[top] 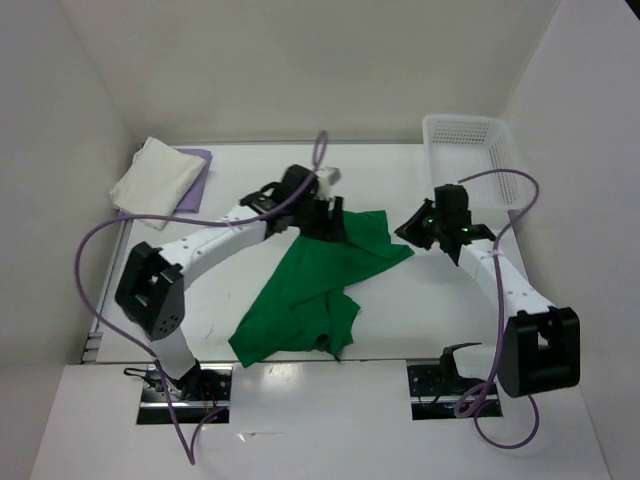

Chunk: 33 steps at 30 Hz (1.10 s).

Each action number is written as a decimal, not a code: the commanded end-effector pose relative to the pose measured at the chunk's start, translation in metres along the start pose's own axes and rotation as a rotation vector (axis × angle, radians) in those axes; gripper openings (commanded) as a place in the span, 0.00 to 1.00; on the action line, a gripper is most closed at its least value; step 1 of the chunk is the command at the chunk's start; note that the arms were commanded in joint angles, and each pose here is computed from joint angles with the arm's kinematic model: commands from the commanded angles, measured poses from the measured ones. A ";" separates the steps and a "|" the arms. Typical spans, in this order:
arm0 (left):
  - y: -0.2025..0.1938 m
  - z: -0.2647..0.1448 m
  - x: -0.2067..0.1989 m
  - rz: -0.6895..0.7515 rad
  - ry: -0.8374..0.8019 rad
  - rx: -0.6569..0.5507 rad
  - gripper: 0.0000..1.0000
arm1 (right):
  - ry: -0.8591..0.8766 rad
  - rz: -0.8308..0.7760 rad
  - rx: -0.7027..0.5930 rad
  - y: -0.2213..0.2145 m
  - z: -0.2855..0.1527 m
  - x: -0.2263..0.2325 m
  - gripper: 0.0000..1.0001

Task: Fold and stack the t-shirts
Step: Move the tshirt to the center of the board, then flatten out the tshirt

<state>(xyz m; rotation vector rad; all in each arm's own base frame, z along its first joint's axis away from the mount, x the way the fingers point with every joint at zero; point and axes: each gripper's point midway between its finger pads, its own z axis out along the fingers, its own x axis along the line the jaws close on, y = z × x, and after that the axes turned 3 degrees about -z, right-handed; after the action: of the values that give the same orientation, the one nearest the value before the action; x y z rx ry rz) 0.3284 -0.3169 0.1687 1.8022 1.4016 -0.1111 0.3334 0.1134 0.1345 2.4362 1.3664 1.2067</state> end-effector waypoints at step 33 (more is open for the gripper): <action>-0.090 0.184 -0.014 0.422 0.194 0.214 0.53 | 0.135 0.132 -0.289 0.085 -0.096 0.022 0.39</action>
<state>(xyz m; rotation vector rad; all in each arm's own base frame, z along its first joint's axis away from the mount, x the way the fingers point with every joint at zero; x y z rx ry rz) 0.3295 -0.4528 0.0269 2.2401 1.1475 0.1079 0.3265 0.0534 0.2290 2.3732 1.0050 1.4241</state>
